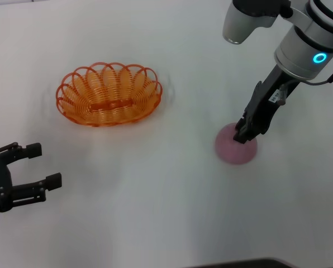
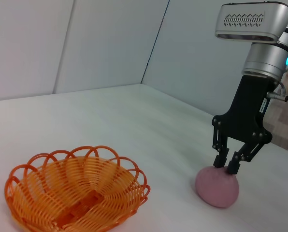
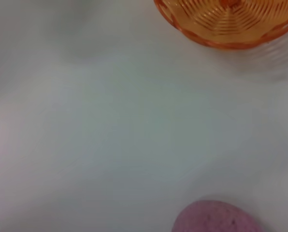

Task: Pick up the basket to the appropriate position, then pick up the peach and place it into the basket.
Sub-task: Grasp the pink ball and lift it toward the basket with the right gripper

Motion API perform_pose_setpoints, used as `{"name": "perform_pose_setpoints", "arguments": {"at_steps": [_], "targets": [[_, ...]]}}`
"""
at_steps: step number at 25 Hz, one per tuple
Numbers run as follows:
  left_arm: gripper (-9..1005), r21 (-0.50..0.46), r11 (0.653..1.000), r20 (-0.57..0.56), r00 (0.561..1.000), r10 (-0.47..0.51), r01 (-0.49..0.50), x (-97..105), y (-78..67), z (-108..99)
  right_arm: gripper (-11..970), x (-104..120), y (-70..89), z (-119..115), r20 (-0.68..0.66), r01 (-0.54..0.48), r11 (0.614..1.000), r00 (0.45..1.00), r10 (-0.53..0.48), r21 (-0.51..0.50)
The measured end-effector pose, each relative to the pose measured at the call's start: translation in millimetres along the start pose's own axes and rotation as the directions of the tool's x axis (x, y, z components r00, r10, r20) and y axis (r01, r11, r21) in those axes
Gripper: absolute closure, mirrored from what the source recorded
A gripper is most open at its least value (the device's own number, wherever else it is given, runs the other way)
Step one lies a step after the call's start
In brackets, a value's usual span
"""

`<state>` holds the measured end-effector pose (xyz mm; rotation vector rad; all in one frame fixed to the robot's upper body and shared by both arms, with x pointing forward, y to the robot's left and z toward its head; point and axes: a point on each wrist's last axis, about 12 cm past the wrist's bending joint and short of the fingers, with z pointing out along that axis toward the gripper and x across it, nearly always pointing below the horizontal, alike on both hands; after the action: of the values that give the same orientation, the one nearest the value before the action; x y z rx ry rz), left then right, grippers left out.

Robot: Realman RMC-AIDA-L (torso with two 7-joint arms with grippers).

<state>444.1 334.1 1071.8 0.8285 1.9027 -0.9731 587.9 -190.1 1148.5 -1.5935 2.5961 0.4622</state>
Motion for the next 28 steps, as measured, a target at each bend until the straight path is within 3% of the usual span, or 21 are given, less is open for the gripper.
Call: {"name": "perform_pose_setpoints", "arguments": {"at_steps": [6,11,28], "targets": [[105,0.0,1.0,0.001,1.0,-0.001,0.001,0,-0.1,0,797,-1,0.2,1,-0.004,0.003,1.0,1.0,-0.003,0.003],[106,0.004,1.0,0.003,1.0,-0.005,0.005,1,-0.4,1,926,-1,0.6,2,-0.008,0.005,1.0,1.0,-0.005,0.006],[105,0.003,1.0,0.003,1.0,-0.005,0.005,1,-0.3,1,926,-7,2.9,-8,-0.007,0.029,0.999,1.0,-0.029,0.023]]}}
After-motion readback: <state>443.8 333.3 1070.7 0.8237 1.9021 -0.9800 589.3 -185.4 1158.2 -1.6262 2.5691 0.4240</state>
